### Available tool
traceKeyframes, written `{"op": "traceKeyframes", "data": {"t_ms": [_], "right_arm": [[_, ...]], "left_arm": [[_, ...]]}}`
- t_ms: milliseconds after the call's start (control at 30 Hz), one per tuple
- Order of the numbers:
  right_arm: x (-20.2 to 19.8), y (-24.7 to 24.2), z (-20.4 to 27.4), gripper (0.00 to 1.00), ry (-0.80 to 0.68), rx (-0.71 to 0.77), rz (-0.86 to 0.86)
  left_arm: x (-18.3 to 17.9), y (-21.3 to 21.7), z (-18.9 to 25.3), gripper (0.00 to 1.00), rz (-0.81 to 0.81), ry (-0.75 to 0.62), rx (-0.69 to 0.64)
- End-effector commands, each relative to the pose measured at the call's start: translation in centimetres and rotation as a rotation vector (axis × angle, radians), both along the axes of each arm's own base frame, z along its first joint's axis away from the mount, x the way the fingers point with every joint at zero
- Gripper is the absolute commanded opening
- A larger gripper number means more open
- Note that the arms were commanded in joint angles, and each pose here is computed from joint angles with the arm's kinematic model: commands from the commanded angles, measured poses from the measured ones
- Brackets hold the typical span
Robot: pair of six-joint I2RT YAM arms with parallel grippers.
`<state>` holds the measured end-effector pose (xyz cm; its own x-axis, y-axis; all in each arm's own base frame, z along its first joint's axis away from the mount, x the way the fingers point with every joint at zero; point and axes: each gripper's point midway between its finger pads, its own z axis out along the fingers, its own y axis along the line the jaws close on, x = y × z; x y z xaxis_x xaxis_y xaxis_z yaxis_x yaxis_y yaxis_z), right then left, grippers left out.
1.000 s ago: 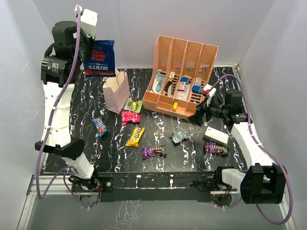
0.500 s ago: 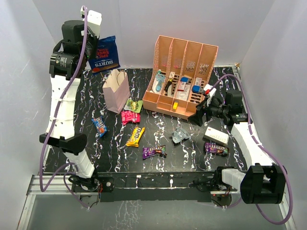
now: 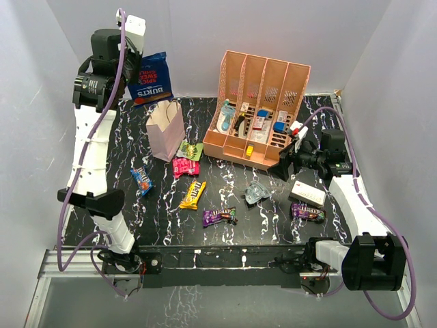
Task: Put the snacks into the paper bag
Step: Place the snack in the paper bag.
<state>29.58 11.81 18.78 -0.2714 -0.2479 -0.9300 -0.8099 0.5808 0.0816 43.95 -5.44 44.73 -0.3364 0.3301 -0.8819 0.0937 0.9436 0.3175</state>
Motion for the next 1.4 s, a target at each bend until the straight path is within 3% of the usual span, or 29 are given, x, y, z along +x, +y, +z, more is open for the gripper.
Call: {"op": "traceKeyframes", "data": {"t_ms": [0, 1367], "right_arm": [[0.5, 0.1, 1.2, 0.88, -0.059, 0.013, 0.014], [0.3, 0.2, 1.0, 0.9, -0.055, 0.017, 0.027]], "left_arm": [[0.0, -0.3, 0.8, 0.0, 0.003, -0.029, -0.031], [1.1, -1.8, -6.5, 0.0, -0.026, 0.172, -0.028]]}}
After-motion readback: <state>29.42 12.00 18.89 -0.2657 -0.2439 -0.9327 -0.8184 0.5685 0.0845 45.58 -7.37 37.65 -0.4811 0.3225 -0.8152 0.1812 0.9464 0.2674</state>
